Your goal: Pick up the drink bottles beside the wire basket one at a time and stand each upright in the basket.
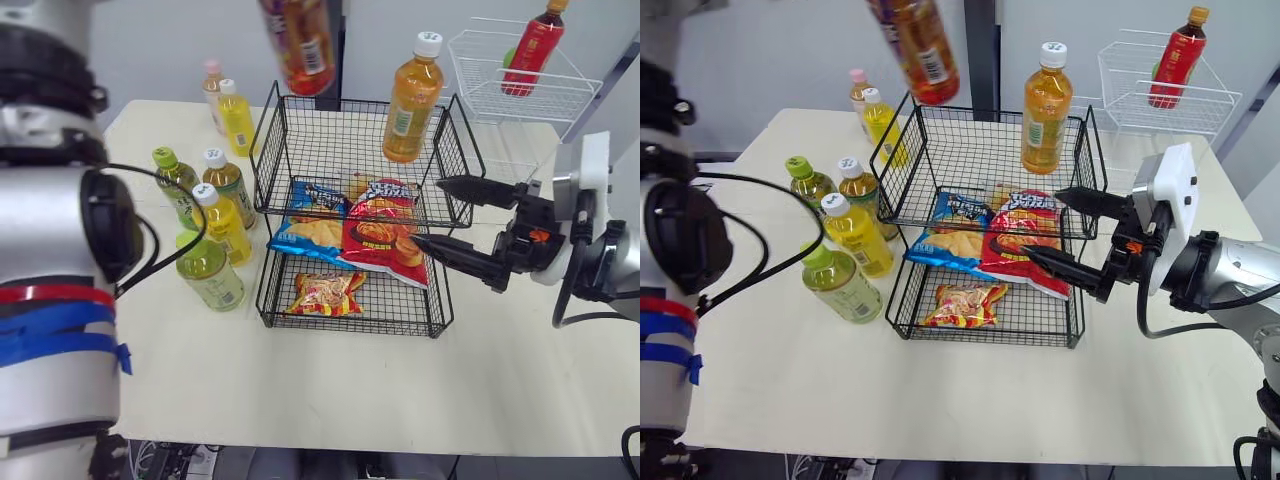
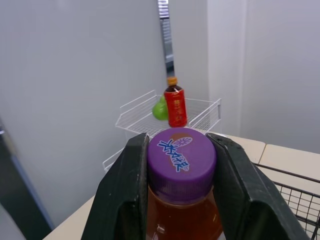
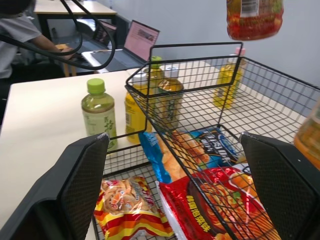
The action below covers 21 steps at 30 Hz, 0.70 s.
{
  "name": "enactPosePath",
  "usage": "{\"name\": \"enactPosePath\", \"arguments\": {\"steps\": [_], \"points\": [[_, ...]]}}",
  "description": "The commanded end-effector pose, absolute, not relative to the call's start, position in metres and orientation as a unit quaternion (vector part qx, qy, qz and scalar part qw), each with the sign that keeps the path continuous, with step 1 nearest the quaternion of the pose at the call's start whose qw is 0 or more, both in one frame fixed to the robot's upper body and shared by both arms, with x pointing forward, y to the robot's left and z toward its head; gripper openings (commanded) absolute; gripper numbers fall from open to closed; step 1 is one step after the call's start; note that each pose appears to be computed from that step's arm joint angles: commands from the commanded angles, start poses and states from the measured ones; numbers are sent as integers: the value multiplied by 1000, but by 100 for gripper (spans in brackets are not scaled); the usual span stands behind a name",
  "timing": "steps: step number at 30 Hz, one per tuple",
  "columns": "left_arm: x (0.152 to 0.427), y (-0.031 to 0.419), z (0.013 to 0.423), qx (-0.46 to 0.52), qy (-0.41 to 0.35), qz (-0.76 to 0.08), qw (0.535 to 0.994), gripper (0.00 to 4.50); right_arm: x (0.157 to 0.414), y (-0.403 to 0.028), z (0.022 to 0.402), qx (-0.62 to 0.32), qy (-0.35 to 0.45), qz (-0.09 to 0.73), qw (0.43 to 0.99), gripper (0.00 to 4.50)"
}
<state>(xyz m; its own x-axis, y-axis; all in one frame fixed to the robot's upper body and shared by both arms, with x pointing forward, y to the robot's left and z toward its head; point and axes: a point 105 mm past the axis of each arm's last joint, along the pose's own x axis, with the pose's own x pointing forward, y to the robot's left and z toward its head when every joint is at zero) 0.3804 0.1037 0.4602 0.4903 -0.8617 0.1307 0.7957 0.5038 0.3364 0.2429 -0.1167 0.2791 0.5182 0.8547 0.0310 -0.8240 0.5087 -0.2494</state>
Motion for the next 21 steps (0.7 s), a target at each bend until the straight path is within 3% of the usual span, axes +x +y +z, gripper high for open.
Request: {"name": "enactPosePath", "arguments": {"steps": [1,11,20,21], "points": [[387,86,460,135,-163,-480,851,135,235,-119,290,-110,-105,463,873,450],[415,49,414,112,-132,-484,858,135,233,-130,293,-99,-125,403,901,450],[420,42,407,114,-131,-472,864,135,233,-134,301,-100,-155,364,913,450],[420,42,408,114,-131,-475,863,170,233,-134,301,-101,-156,362,914,450]]}}
